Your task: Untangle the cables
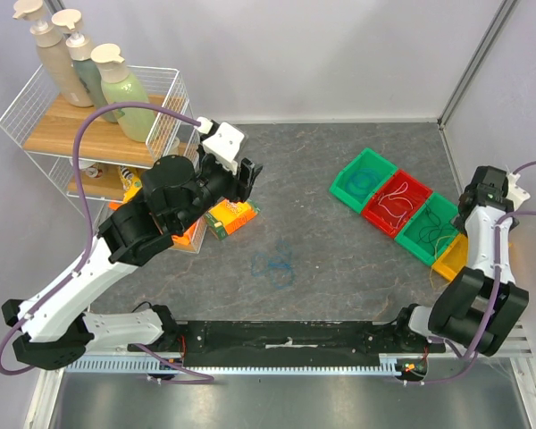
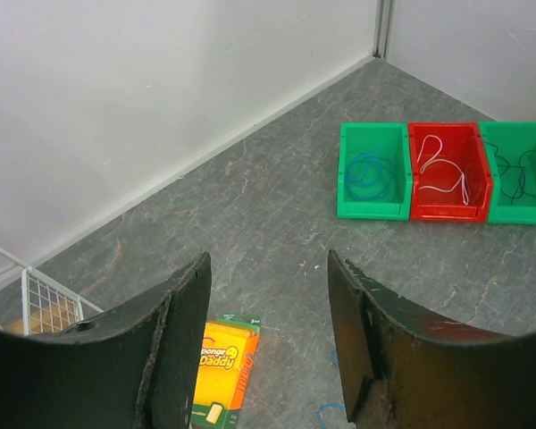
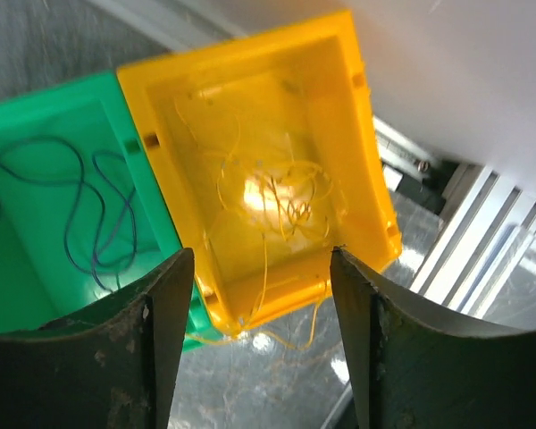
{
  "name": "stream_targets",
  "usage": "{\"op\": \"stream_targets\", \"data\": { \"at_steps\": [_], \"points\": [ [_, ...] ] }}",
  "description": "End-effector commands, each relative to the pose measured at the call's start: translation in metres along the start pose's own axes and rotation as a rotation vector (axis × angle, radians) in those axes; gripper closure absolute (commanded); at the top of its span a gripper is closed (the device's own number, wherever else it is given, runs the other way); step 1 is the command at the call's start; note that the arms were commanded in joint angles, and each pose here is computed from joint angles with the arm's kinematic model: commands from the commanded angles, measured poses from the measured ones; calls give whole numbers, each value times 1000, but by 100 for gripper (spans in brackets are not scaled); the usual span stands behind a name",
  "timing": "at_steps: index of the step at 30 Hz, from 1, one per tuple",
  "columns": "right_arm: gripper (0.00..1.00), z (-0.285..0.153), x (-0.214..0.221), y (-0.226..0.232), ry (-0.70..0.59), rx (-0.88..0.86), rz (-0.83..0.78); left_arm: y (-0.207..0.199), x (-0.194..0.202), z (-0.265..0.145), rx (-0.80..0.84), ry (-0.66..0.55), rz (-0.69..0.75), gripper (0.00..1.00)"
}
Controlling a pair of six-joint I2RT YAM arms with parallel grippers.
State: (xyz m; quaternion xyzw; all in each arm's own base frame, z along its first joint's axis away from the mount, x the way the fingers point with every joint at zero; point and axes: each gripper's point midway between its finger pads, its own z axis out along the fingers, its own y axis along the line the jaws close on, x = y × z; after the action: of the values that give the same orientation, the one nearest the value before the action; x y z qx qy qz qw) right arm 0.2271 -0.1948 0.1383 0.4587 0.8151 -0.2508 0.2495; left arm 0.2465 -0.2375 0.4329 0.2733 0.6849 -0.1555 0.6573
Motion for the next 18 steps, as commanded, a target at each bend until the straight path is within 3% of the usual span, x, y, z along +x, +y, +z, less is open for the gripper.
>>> {"op": "stream_targets", "data": {
  "at_steps": [1,5,10,18],
  "points": [
    [29,-17,34,-1,111,-68,28,0,-6,-7,2,-26,-21,39],
    [25,-22,66,-21,175,0,119,-3,-4,-3,14,-19,-22,39],
    [40,-12,92,-56,229,184,140,-2,-6,-5,10,-24,-16,39],
    [41,-2,122,-37,321,81,102,-2,-4,-3,6,-15,-18,39]
  ]
}}
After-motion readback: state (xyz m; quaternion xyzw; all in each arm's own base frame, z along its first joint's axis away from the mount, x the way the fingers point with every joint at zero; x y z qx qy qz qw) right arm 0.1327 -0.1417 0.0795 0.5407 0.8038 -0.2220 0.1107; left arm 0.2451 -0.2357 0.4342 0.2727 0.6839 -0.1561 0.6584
